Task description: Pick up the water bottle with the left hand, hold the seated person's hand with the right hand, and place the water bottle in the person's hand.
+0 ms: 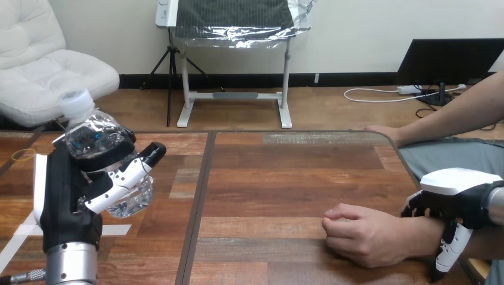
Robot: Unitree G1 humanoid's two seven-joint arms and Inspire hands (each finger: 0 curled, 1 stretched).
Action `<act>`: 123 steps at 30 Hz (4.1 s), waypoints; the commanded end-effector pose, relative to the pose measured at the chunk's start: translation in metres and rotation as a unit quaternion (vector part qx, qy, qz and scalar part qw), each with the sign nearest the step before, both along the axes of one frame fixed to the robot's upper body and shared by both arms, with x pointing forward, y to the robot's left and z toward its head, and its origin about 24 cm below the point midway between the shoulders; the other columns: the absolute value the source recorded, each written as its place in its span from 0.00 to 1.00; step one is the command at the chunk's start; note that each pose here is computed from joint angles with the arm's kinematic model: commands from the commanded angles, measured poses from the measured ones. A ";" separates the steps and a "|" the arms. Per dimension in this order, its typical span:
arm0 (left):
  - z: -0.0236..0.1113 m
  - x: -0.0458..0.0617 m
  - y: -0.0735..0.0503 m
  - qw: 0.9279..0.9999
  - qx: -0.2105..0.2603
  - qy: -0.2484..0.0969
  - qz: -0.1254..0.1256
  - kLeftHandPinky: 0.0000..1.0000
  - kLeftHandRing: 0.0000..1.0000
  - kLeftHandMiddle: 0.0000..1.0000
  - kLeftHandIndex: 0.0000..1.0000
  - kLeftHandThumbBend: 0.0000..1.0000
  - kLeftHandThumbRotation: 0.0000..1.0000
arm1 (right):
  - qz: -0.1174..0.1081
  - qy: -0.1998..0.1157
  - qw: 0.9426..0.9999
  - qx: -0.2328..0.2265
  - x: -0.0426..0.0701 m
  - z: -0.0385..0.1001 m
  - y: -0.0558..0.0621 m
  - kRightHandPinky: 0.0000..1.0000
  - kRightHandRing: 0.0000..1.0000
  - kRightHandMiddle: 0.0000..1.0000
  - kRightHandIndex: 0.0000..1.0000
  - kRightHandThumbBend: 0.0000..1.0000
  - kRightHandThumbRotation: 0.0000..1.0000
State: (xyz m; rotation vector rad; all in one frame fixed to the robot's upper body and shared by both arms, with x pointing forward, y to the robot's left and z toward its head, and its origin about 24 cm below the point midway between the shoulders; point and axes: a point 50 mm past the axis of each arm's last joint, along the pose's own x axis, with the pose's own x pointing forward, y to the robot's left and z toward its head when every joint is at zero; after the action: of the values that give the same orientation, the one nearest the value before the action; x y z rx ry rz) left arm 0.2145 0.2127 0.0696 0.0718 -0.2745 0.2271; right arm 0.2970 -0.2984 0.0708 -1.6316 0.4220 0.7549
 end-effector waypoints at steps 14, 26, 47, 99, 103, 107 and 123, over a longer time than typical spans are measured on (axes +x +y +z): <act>0.026 0.009 -0.004 0.998 0.016 -0.061 0.000 0.17 0.22 0.28 0.37 0.49 0.00 | -0.046 0.034 0.998 -0.012 0.001 -0.014 -0.001 0.41 0.53 0.60 0.65 1.00 0.20; 0.026 0.009 -0.003 0.998 0.018 -0.061 0.001 0.18 0.23 0.28 0.37 0.50 0.00 | -0.036 0.044 0.998 -0.014 -0.003 -0.022 0.001 0.30 0.41 0.51 0.58 1.00 0.25; 0.026 0.010 -0.003 0.998 0.021 -0.063 0.003 0.17 0.22 0.28 0.36 0.51 0.00 | -0.037 0.054 0.998 -0.003 -0.007 -0.030 0.002 0.23 0.35 0.46 0.52 0.91 0.24; 0.025 0.013 -0.004 0.998 0.013 -0.060 0.000 0.17 0.22 0.28 0.37 0.51 0.00 | -0.059 0.012 0.994 0.087 -0.006 -0.017 0.001 0.13 0.20 0.28 0.26 0.80 0.00; 0.025 0.013 -0.004 0.998 0.012 -0.059 -0.001 0.17 0.22 0.28 0.37 0.51 0.00 | -0.059 0.007 0.994 0.094 -0.005 -0.013 0.000 0.13 0.20 0.28 0.24 0.78 0.00; 0.024 0.013 -0.005 0.998 0.008 -0.059 -0.002 0.17 0.22 0.28 0.37 0.51 0.00 | -0.061 0.002 0.993 0.098 -0.004 -0.010 0.000 0.13 0.20 0.28 0.25 0.78 0.00; 0.023 0.015 -0.006 0.998 0.008 -0.057 -0.005 0.18 0.23 0.28 0.37 0.51 0.00 | -0.068 -0.023 0.991 0.115 -0.001 0.006 -0.004 0.12 0.18 0.26 0.27 0.77 0.00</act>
State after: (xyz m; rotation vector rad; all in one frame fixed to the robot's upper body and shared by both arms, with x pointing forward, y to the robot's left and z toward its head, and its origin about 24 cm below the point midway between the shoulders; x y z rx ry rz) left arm 0.2142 0.2152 0.0704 0.0981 -0.2763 0.2478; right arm 0.2916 -0.3025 0.0654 -1.4423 0.4532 0.7008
